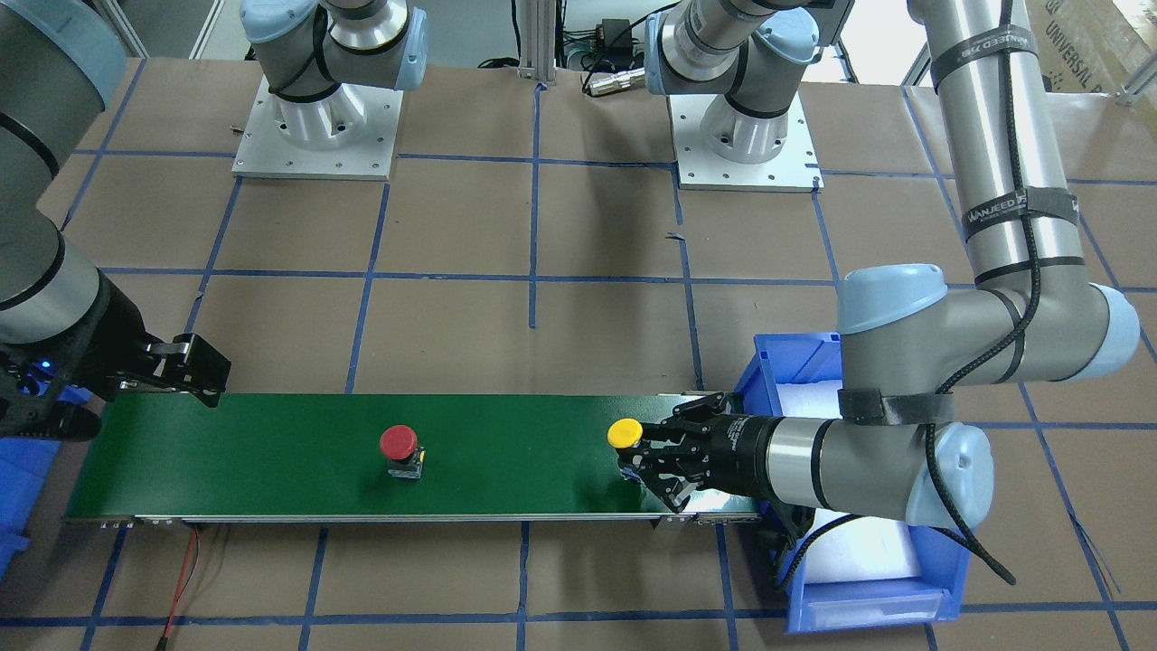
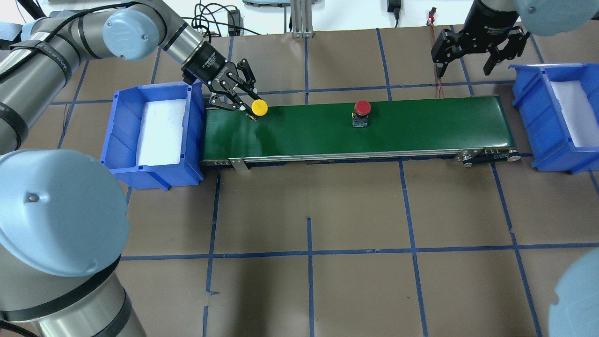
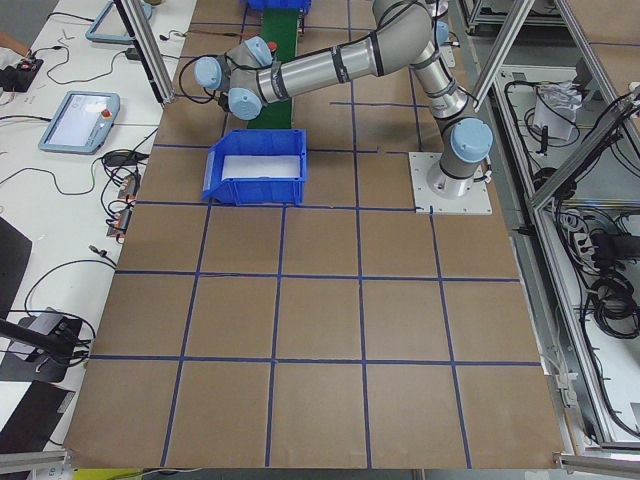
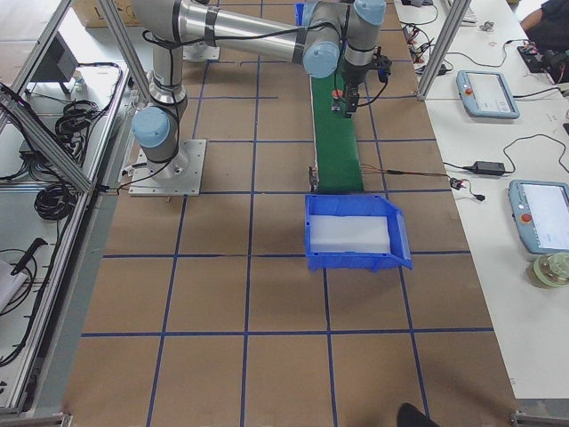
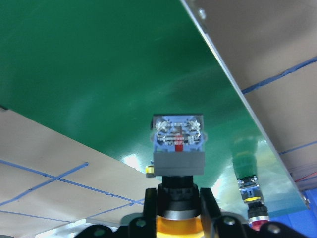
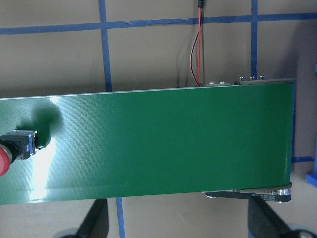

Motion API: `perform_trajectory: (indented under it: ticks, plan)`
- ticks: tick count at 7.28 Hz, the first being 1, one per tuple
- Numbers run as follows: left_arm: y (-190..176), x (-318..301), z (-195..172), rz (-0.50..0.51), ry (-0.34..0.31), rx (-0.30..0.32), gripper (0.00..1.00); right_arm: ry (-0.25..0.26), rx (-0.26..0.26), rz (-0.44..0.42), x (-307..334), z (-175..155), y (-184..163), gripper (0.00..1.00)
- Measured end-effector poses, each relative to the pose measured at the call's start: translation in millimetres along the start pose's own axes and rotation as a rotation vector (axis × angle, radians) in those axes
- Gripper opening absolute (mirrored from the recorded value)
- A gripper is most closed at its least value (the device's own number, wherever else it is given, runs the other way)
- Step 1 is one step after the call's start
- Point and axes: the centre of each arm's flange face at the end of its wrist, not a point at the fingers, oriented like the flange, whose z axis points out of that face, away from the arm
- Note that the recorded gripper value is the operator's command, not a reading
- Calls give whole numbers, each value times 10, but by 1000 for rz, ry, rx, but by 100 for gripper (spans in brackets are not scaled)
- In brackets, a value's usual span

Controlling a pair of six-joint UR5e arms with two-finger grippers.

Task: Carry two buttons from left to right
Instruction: 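Release the yellow button on the belt while the right gripper lowers to the red button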

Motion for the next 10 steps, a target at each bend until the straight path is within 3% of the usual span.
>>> perform_trajectory:
  ticks: [5, 10]
  plan:
    - [-22, 119, 202, -77, 59, -100, 17, 3, -1, -1, 6, 6, -6, 100]
    - [-49, 160, 409, -87, 39, -123, 22, 8, -1, -1, 10, 5, -5, 100]
